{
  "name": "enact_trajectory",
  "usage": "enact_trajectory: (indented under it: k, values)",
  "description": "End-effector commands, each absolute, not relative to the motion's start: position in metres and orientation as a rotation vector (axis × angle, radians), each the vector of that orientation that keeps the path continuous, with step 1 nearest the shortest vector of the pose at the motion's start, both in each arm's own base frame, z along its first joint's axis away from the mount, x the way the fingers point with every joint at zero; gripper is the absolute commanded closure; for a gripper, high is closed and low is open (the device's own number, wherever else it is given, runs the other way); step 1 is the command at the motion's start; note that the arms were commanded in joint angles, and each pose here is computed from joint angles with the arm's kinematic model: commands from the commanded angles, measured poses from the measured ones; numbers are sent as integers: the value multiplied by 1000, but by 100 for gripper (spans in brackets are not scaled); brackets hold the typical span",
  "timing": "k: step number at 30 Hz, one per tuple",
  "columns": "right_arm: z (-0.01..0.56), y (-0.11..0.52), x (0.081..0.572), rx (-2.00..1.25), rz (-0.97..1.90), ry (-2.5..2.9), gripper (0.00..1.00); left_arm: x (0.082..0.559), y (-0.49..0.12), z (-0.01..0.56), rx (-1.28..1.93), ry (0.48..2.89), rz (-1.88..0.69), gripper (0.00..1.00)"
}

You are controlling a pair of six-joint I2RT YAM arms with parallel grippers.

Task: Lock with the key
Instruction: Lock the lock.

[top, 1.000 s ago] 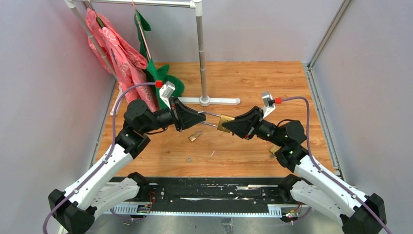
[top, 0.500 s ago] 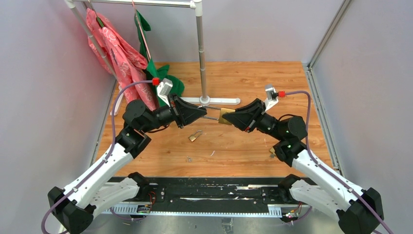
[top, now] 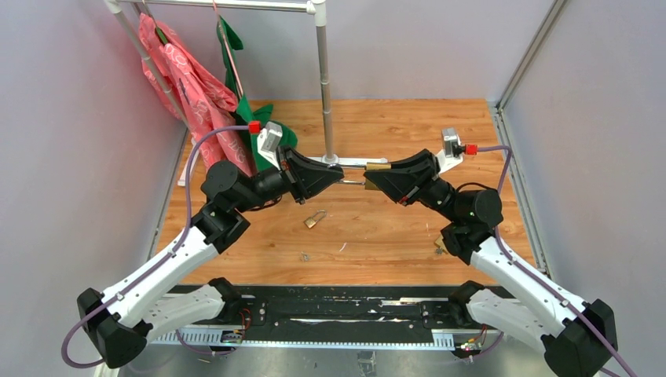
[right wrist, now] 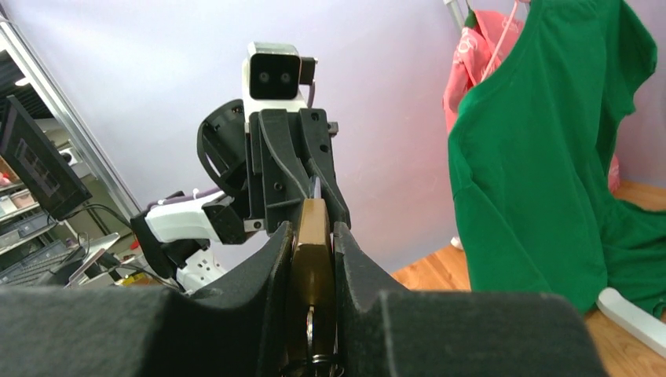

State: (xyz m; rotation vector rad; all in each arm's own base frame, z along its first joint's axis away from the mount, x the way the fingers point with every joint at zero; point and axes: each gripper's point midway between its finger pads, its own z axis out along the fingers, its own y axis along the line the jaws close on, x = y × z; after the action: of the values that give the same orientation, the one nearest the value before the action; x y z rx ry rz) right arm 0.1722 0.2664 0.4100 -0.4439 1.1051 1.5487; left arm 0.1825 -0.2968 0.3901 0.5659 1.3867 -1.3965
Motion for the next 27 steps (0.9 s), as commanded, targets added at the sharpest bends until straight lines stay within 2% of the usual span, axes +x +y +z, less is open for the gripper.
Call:
enact_trajectory:
  k: [1, 17, 27]
  values:
    - [392, 304, 146, -597, 1670, 1179, 100, 131, -344, 324, 819, 1597, -1598, 100]
    - [382, 288, 139, -559, 1633, 1215, 100, 168, -295, 327, 614, 1647, -1410, 100]
    - [377, 284, 136, -544, 1645, 1216, 100, 170, -293, 321, 599, 1657, -1439, 100]
